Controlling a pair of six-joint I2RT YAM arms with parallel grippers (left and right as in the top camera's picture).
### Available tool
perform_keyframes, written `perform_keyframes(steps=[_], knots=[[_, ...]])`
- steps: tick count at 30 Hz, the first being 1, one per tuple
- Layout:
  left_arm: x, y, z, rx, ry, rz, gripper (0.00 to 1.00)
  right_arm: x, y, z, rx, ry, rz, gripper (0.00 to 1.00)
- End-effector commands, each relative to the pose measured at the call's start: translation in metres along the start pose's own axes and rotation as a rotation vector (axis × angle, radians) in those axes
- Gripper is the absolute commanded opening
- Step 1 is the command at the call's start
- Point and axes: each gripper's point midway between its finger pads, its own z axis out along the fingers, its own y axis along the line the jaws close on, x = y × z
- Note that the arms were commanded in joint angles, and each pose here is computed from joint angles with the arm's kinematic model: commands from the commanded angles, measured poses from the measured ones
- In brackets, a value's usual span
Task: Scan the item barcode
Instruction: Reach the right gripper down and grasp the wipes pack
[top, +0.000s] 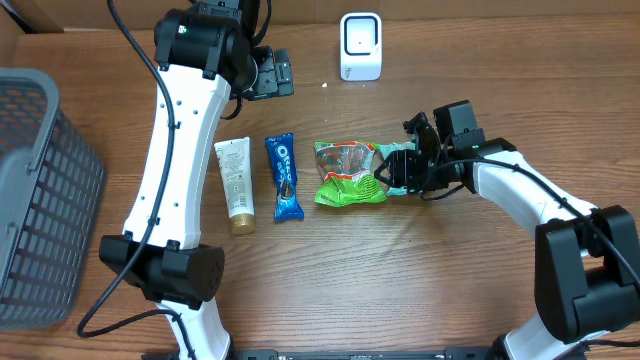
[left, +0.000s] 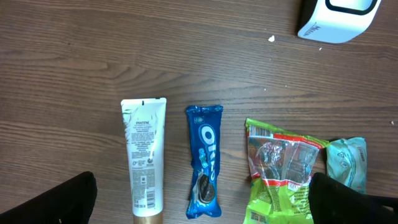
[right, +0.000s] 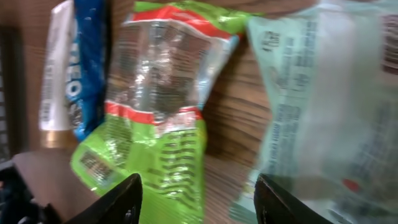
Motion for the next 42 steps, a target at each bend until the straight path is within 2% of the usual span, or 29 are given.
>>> perform_keyframes(steps=[1,5,10,16,21,23,27,28,31,32,35,42], knots=[[0.002,-0.001,0.004,-0.001,0.010,0.019,1.00,-0.002,-0.016,-0.002,0.093,-0.002,-0.034,0.63],[0.002,-0.001,0.004,-0.001,0.010,0.019,1.00,0.004,-0.040,-0.006,0.232,0.015,-0.036,0.68],[0.002,-0.001,0.004,-0.001,0.010,0.019,1.00,0.010,-0.100,-0.033,0.605,0.023,-0.041,0.75],[0.002,-0.001,0.004,-0.001,0.010,0.019,1.00,-0.002,-0.122,-0.056,0.792,-0.005,-0.099,0.77],[0.002,-0.001,0.004,-0.001,0.011,0.019,1.00,-0.029,-0.107,-0.075,0.764,-0.051,-0.078,0.81],[0.002,-0.001,0.004,-0.001,0.010,0.019,1.00,-0.042,-0.094,-0.087,0.702,-0.065,-0.058,0.84],[0.002,-0.001,0.004,-0.001,0.010,0.019,1.00,-0.062,-0.064,-0.101,0.498,-0.084,-0.011,0.83],[0.002,-0.001,0.004,-0.001,0.010,0.019,1.00,-0.064,-0.056,-0.099,0.426,-0.090,-0.004,0.76],[0.002,-0.001,0.004,-0.001,0.010,0.019,1.00,-0.065,-0.035,-0.089,0.266,-0.081,-0.002,0.35],[0.002,-0.001,0.004,-0.001,0.011,0.019,1.00,-0.064,-0.031,-0.083,0.232,-0.075,-0.007,0.24],[0.002,-0.001,0.004,-0.001,0.011,0.019,1.00,-0.061,-0.031,-0.072,0.223,-0.069,-0.021,0.18],[0.002,-0.001,0.004,-0.001,0.010,0.019,1.00,-0.029,-0.048,-0.037,0.171,-0.026,-0.002,0.17]])
